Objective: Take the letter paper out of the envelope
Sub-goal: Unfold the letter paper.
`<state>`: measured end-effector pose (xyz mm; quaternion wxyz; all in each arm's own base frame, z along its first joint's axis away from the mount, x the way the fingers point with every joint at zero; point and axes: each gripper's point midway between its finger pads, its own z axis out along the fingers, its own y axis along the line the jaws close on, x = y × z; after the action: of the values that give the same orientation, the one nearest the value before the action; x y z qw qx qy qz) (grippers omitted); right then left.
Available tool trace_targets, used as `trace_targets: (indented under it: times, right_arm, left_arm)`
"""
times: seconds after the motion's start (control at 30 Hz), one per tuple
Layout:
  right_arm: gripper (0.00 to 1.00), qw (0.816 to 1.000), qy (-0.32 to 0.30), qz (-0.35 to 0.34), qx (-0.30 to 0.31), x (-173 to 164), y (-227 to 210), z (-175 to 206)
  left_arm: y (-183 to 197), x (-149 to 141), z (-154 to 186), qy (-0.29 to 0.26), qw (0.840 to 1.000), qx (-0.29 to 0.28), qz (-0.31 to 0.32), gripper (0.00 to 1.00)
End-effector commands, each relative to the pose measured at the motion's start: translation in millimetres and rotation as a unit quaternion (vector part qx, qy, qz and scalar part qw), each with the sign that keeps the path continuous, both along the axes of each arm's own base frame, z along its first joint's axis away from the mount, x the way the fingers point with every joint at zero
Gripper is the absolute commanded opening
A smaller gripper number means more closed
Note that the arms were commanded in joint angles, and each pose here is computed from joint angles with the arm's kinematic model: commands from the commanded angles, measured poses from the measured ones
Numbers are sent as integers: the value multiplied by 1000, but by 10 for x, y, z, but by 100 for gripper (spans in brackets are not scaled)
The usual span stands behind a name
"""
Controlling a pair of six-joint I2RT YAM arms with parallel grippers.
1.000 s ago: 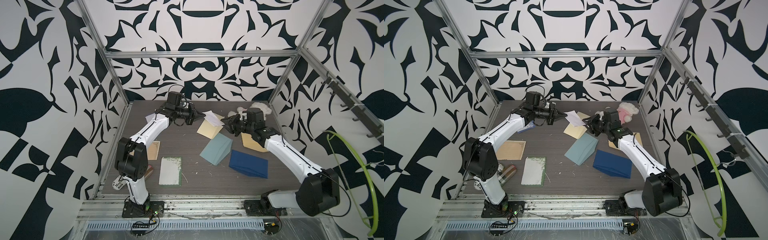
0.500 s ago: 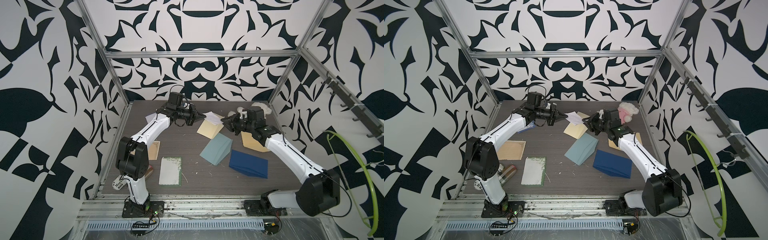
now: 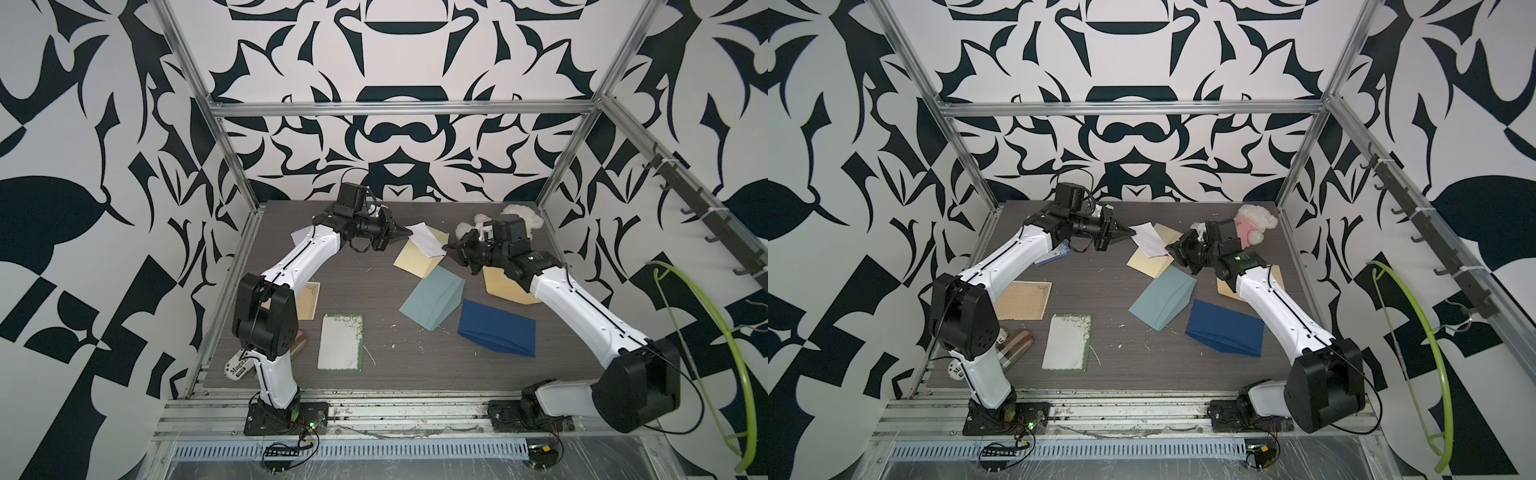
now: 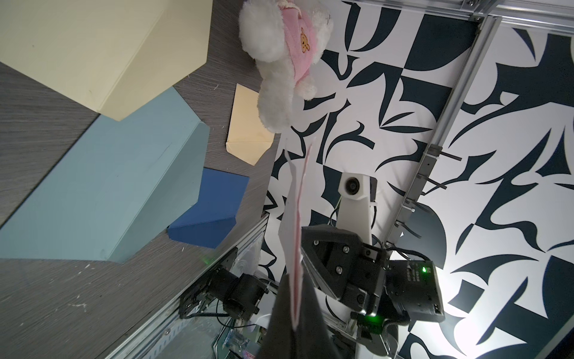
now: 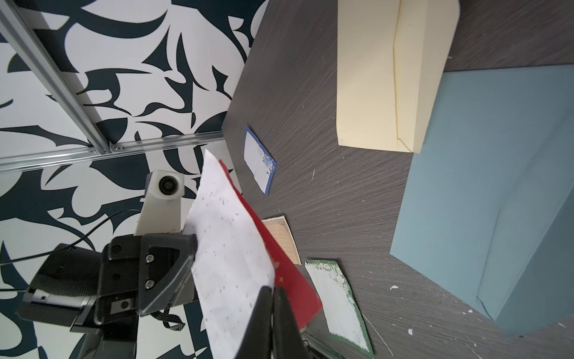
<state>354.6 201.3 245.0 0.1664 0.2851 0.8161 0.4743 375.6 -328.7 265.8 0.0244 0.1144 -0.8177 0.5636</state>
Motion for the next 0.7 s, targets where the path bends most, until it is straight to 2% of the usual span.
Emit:
trace_targets:
  times: [0.0, 0.37, 0.67]
  right_arm:
    - [6, 999, -52, -1, 14, 5, 27, 360]
    - [14, 997, -58, -7, 47, 33, 115, 422]
    - [20, 999, -39, -1, 36, -17, 117, 252]
  left_arm:
    - [-37, -4, -15, -2, 1000, 7, -7, 0]
    - [-83, -16, -12, 0, 1000, 0, -7, 0]
    - [-87, -9, 33, -3, 1000, -5, -5, 0]
